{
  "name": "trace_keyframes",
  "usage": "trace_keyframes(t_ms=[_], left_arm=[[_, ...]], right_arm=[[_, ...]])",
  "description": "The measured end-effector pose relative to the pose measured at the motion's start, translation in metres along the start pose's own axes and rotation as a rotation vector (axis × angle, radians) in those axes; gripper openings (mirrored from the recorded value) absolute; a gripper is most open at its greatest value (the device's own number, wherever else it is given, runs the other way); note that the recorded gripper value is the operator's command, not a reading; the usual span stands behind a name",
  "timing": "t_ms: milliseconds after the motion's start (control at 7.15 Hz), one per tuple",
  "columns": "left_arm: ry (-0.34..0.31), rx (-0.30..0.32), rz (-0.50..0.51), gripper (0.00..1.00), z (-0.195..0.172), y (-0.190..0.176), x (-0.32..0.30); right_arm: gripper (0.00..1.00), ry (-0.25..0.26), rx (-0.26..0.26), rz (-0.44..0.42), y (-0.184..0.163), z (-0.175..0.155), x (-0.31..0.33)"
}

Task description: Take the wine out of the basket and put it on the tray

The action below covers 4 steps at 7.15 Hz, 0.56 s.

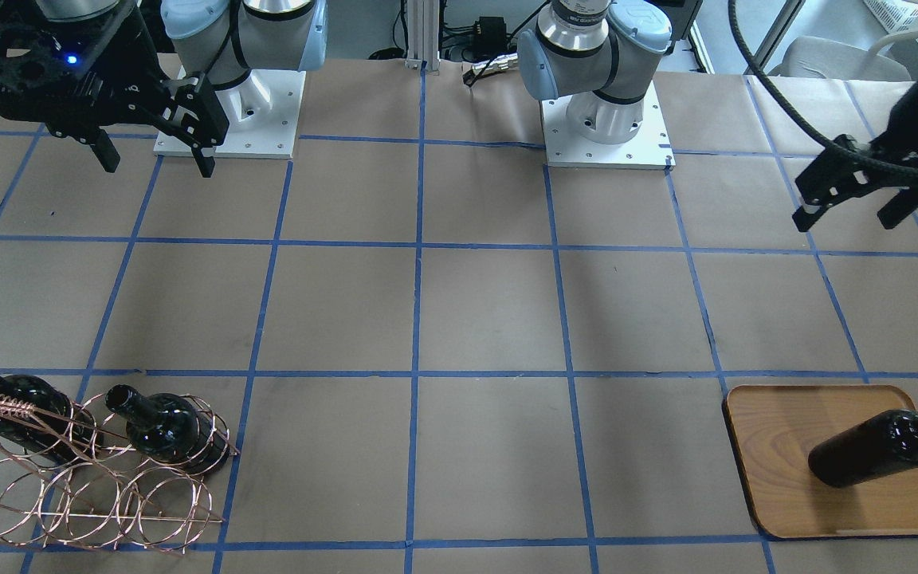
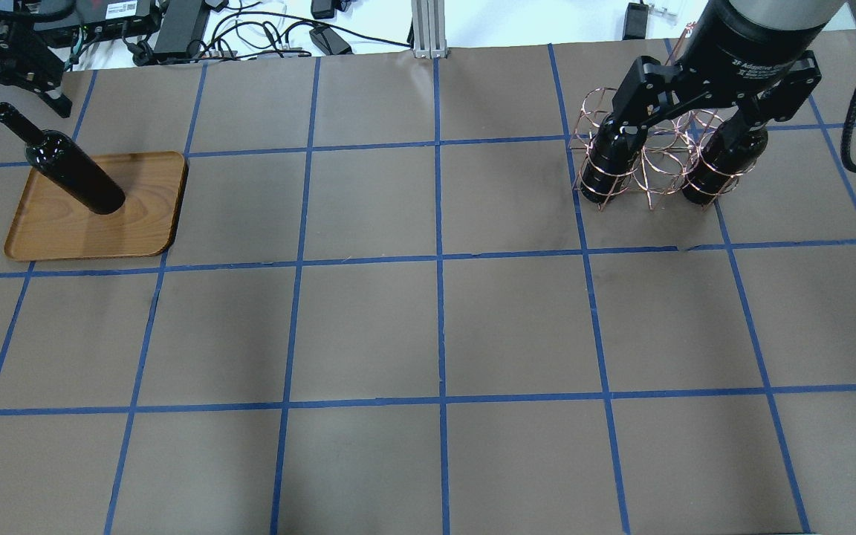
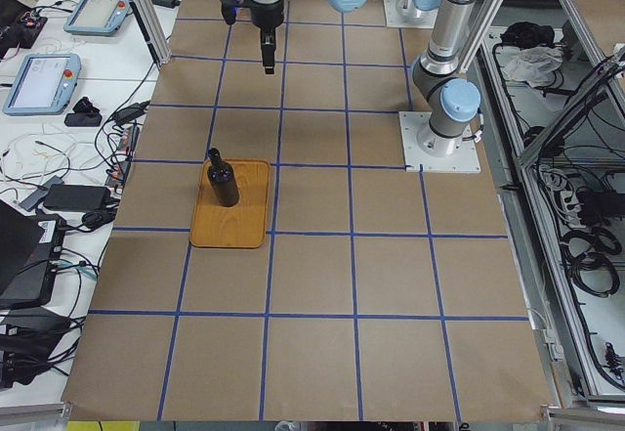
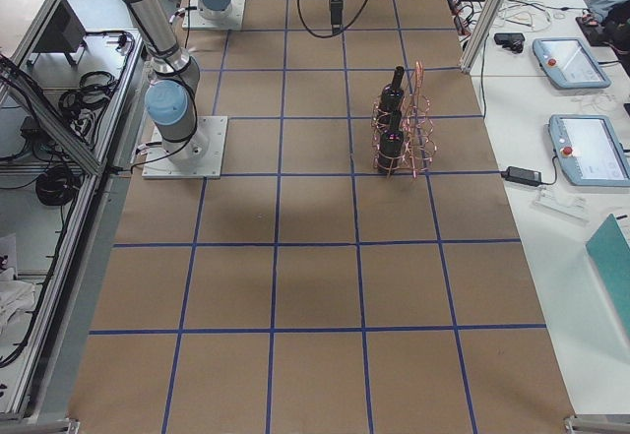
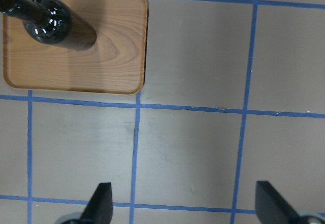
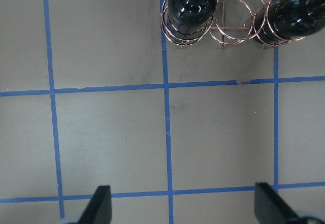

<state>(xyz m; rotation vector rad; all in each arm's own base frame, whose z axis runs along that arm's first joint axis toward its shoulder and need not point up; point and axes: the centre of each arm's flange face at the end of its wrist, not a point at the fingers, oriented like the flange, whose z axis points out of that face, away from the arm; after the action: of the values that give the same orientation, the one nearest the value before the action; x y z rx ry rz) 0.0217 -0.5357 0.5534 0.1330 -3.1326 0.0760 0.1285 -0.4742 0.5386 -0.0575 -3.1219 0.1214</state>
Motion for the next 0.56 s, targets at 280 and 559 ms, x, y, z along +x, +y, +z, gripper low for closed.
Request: trace_keyframes(t_ms=[280, 559], left_arm=[[0.013, 0.005, -0.012, 1.0, -0.004, 0.023, 0.067], [0.024, 0.015, 0.057, 1.0, -0.01, 0.047, 0.126]], right_arm=[[1.0, 0.009, 0.018, 0.002, 0.007, -0.01, 0.002], [1.0, 0.007, 0.02, 0.002, 0.007, -0.011, 0.002]])
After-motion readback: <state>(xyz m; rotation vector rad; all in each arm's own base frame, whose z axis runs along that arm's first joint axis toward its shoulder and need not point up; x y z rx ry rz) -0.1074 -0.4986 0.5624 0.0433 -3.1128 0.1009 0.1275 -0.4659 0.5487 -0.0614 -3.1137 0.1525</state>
